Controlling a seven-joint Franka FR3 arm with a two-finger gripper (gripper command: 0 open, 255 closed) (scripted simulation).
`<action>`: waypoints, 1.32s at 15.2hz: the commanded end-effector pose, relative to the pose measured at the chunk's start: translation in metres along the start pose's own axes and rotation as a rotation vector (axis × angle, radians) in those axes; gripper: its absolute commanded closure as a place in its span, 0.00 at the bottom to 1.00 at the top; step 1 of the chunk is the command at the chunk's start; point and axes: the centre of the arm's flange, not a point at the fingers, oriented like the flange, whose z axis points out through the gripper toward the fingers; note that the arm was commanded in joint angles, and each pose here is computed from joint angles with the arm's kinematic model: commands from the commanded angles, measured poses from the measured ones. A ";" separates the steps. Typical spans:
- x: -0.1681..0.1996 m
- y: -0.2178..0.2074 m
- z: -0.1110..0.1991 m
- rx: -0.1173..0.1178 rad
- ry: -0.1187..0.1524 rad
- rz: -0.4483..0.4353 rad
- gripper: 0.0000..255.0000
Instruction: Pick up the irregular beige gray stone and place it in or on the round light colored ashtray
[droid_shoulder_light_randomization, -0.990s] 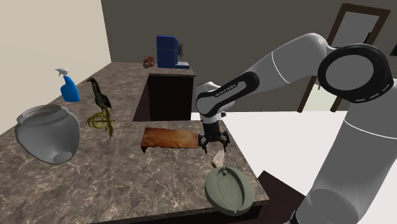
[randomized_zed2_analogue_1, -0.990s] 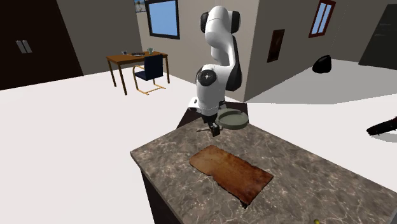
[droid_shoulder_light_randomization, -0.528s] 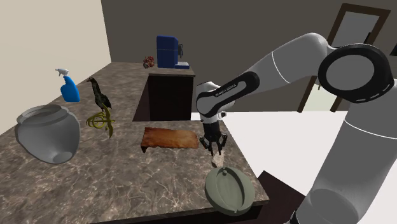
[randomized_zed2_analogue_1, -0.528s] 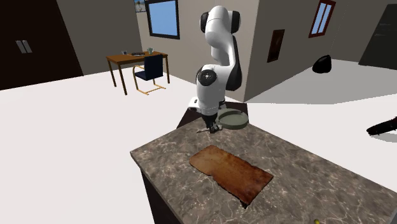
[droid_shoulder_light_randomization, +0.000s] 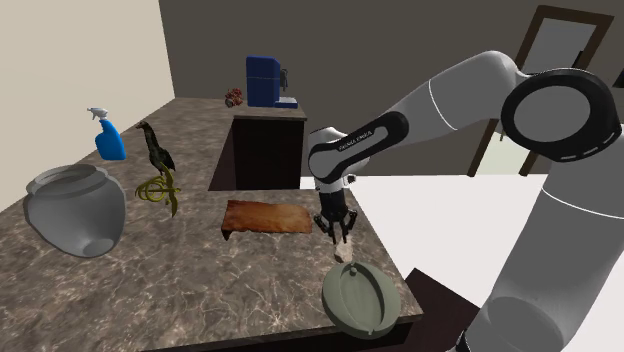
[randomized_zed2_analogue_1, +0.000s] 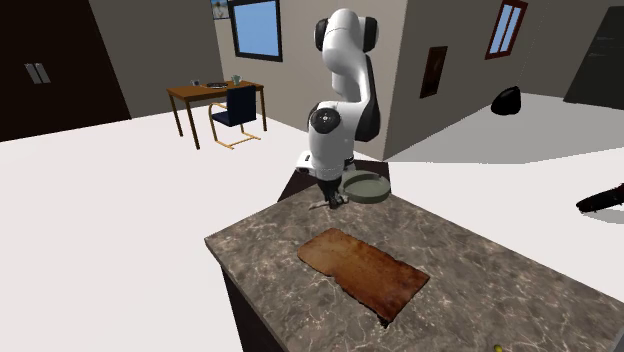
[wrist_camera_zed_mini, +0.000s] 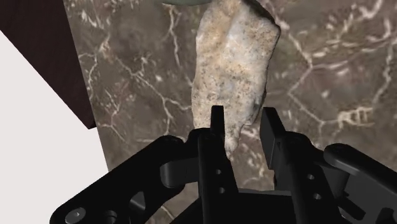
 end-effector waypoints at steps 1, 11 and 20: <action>-0.001 0.002 -0.006 0.000 0.000 -0.001 1.00; -0.104 0.073 0.029 0.276 0.462 -0.081 0.00; -0.086 0.062 0.063 0.276 0.462 -0.081 0.00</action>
